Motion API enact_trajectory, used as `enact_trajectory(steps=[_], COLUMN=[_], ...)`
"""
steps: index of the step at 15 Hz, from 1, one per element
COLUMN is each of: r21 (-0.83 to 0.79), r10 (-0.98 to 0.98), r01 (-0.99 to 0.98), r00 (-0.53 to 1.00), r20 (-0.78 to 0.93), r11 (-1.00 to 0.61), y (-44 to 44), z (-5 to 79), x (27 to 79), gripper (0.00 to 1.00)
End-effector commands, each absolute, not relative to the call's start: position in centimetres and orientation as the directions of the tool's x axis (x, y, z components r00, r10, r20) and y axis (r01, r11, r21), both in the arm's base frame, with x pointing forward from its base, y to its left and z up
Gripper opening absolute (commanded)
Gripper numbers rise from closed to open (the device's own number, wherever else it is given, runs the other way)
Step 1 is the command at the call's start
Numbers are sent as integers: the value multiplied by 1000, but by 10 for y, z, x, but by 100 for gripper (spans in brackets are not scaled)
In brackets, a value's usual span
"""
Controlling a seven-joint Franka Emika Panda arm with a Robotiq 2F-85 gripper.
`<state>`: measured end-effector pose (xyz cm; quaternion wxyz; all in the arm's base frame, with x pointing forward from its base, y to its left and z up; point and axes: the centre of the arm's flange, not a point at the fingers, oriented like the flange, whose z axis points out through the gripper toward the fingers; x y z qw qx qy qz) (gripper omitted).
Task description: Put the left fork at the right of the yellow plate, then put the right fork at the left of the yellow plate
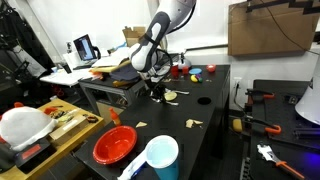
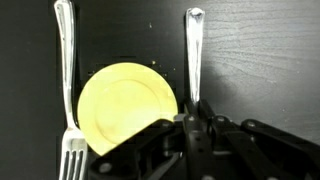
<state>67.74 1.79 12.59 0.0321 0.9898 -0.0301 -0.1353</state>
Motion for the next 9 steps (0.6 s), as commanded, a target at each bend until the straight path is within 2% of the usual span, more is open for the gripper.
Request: enact_trajectory(steps=[1, 9], r21=[92, 32], r10=[-89, -55], r01=[-66, -49], r00=[956, 972], r20=[-279, -228], r11=[-994, -998], y=[14, 11], z=[133, 216], x=[669, 647], gripper=[40, 99])
